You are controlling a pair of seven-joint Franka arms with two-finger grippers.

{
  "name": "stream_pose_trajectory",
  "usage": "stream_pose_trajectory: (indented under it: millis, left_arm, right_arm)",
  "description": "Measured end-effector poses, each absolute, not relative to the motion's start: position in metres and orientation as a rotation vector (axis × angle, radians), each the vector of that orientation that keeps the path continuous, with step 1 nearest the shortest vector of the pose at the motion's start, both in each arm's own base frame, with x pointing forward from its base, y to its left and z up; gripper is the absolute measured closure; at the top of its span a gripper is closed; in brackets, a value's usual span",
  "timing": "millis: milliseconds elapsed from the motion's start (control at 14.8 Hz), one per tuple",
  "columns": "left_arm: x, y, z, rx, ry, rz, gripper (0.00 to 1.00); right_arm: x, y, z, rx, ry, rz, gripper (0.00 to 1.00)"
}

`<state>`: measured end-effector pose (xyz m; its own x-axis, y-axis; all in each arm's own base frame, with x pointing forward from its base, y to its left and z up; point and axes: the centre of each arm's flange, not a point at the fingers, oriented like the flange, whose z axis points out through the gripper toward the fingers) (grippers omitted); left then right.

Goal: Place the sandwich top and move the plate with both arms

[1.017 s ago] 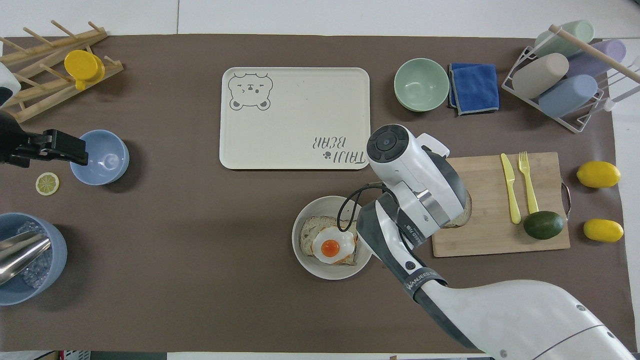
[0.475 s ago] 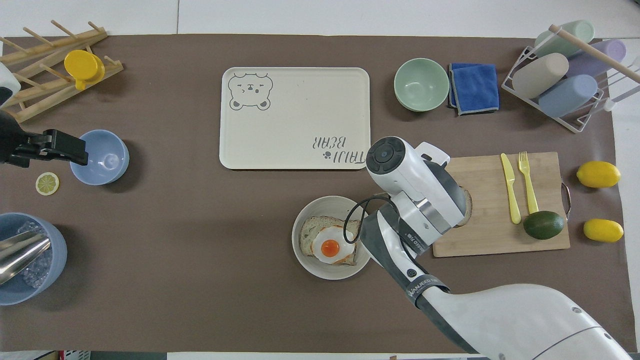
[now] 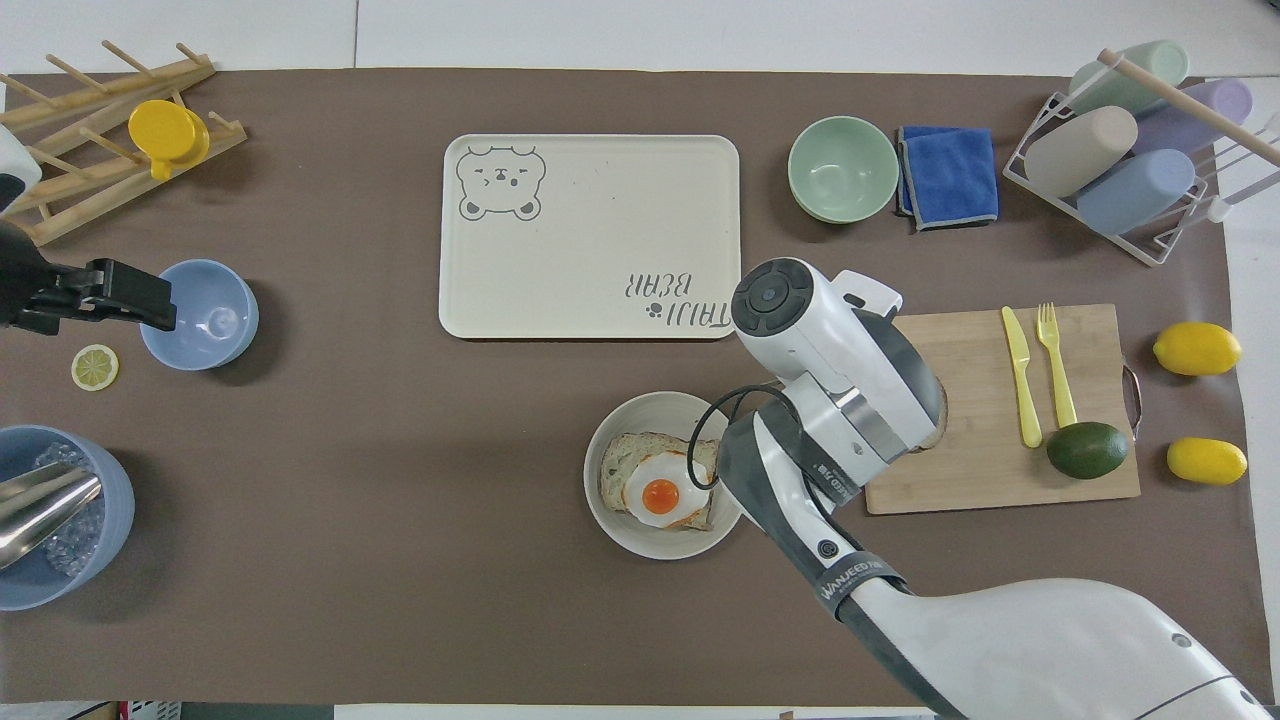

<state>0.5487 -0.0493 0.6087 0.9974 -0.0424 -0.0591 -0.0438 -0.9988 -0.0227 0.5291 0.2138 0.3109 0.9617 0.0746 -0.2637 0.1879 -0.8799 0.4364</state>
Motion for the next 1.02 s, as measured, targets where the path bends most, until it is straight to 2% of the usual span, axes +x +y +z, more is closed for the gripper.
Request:
stream_pose_trajectory:
  millis: [271, 542, 814, 1017]
  left_arm:
    - [0.549, -0.049, 0.609, -3.116, 0.067, 0.091, 0.0]
    - [0.549, -0.049, 0.609, -3.116, 0.067, 0.091, 0.0]
    - [0.549, -0.049, 0.609, -3.116, 0.067, 0.091, 0.0]
    - [0.549, -0.049, 0.609, -3.116, 0.067, 0.091, 0.0]
  right_arm:
    - [0.516, 0.272, 0.335, 2.638, 0.319, -0.265, 0.86]
    - [0.462, 0.384, 0.374, 2.617, 0.529, -0.147, 0.89]
    - [0.41, 0.437, 0.367, 2.609, 0.459, -0.078, 0.89]
    - [0.401, 0.45, 0.351, 2.619, 0.432, -0.057, 0.89]
